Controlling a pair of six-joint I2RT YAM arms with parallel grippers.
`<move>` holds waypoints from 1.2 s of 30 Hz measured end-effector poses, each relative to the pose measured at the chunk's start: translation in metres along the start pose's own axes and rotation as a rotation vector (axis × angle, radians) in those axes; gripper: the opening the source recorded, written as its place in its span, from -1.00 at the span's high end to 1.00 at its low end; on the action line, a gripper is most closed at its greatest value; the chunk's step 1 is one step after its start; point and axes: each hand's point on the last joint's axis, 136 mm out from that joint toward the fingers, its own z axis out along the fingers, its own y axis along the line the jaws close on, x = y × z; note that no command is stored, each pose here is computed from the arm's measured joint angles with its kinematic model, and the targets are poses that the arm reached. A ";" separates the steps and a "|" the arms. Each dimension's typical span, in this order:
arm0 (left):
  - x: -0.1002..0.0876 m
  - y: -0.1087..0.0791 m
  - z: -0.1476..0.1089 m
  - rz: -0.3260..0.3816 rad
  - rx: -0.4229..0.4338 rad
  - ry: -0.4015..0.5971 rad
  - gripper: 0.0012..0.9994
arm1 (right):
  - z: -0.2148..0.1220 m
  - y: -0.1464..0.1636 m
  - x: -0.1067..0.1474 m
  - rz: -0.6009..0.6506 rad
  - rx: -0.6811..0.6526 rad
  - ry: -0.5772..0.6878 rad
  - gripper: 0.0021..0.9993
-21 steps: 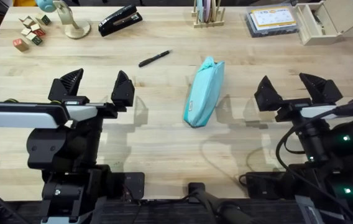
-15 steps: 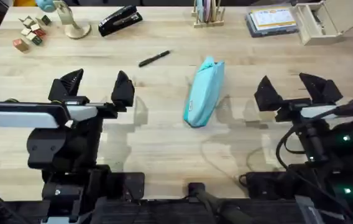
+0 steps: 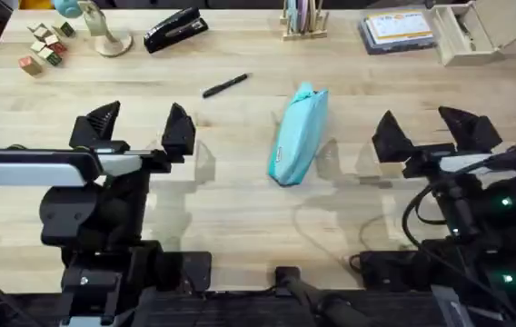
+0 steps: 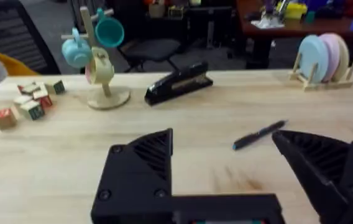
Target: Unzip the bag, pick up the pens from the table one at a time and place them inside, then zip the bag closed.
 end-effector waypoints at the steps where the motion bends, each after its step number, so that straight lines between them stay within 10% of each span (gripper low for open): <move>1: 0.004 0.000 0.000 0.000 -0.003 0.020 -0.99 | 0.000 0.000 0.000 -0.001 0.000 0.000 -1.00; 6: 0.011 0.001 -0.007 0.002 -0.007 0.119 -0.99 | -0.003 0.000 0.002 -0.003 0.000 0.035 -1.00; 16: -0.067 -0.005 -0.005 0.000 0.027 0.260 -0.99 | -0.026 0.000 -0.066 0.000 -0.003 0.147 -1.00; 36: -0.140 -0.016 0.047 -0.015 0.076 0.545 -0.99 | -0.024 -0.002 -0.165 -0.010 -0.008 0.278 -1.00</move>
